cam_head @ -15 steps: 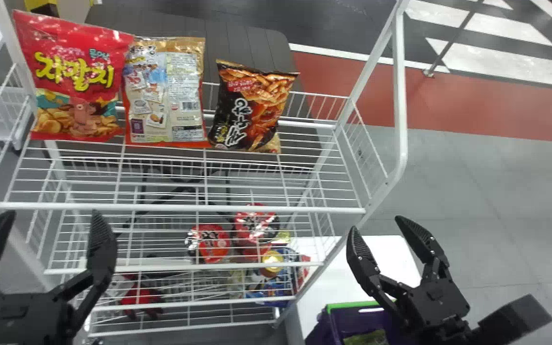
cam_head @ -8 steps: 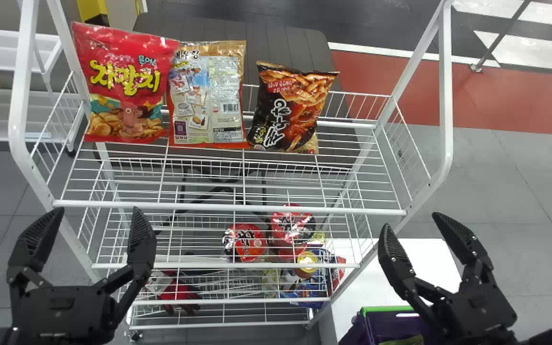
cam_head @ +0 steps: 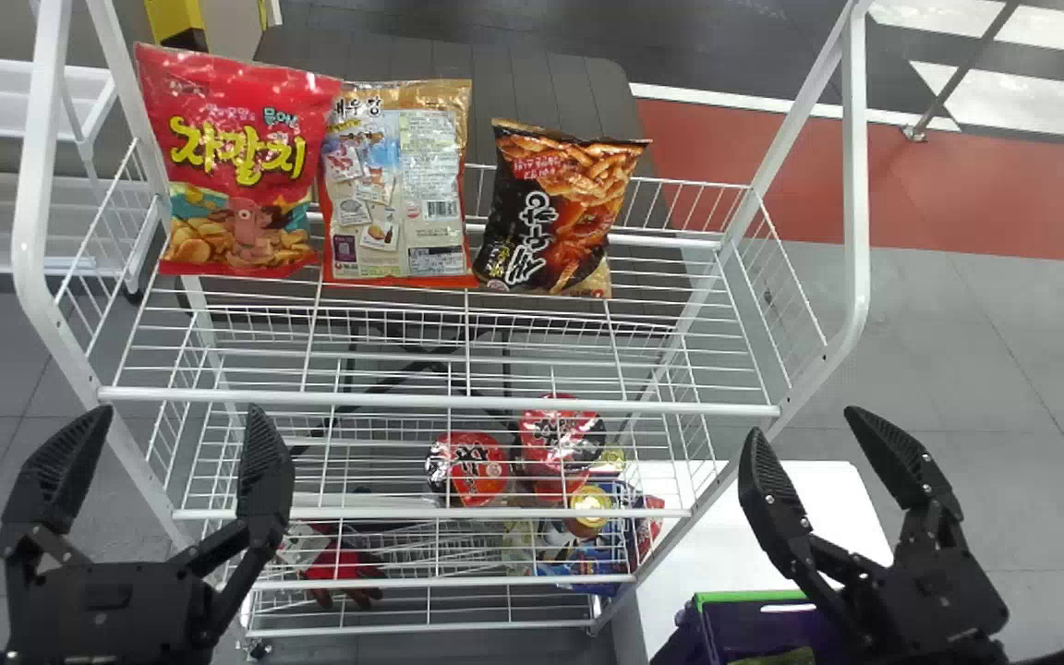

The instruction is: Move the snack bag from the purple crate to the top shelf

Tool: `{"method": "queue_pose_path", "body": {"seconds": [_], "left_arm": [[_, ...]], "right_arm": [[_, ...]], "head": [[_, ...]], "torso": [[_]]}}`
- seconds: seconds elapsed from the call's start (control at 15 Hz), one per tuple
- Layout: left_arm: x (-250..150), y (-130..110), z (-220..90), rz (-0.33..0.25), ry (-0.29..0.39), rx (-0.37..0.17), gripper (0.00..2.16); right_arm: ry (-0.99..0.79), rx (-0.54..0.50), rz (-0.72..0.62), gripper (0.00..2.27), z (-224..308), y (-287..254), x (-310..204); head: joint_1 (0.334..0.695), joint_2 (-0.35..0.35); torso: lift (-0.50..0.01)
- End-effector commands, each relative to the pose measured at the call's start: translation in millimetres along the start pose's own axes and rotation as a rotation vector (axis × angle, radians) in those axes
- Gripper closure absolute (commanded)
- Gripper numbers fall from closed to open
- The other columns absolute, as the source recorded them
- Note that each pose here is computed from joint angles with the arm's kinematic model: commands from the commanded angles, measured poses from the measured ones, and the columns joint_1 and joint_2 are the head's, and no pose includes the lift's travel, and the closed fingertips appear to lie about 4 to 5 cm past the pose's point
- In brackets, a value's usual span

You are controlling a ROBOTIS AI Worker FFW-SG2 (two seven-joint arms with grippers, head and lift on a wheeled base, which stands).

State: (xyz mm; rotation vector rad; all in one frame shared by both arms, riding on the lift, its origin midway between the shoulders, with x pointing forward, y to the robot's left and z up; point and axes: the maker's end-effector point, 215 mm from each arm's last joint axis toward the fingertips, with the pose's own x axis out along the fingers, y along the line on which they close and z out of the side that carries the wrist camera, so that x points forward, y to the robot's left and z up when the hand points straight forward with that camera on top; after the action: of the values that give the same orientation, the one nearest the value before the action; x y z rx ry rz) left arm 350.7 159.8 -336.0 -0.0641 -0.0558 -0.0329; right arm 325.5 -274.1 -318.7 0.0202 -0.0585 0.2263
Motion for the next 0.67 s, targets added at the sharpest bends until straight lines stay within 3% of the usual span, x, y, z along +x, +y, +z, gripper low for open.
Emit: {"method": "queue_pose_path", "body": {"seconds": [0.0, 0.6], "left_arm": [[-0.4, -0.8, 2.6, 0.002, -0.004, 0.004, 0.11], [-2.2, -7.7, 1.9, 0.0, -0.002, -0.001, 0.11]], "right_arm": [[-0.005, 0.008, -0.004, 0.19, 1.2, -1.5, -0.3], [-0.005, 0.034, -0.018, 0.19, 0.9, -5.9, -0.6]], "head": [[0.695, -0.196], [0.695, -0.212]], "torso": [[0.0], [0.0]]}}
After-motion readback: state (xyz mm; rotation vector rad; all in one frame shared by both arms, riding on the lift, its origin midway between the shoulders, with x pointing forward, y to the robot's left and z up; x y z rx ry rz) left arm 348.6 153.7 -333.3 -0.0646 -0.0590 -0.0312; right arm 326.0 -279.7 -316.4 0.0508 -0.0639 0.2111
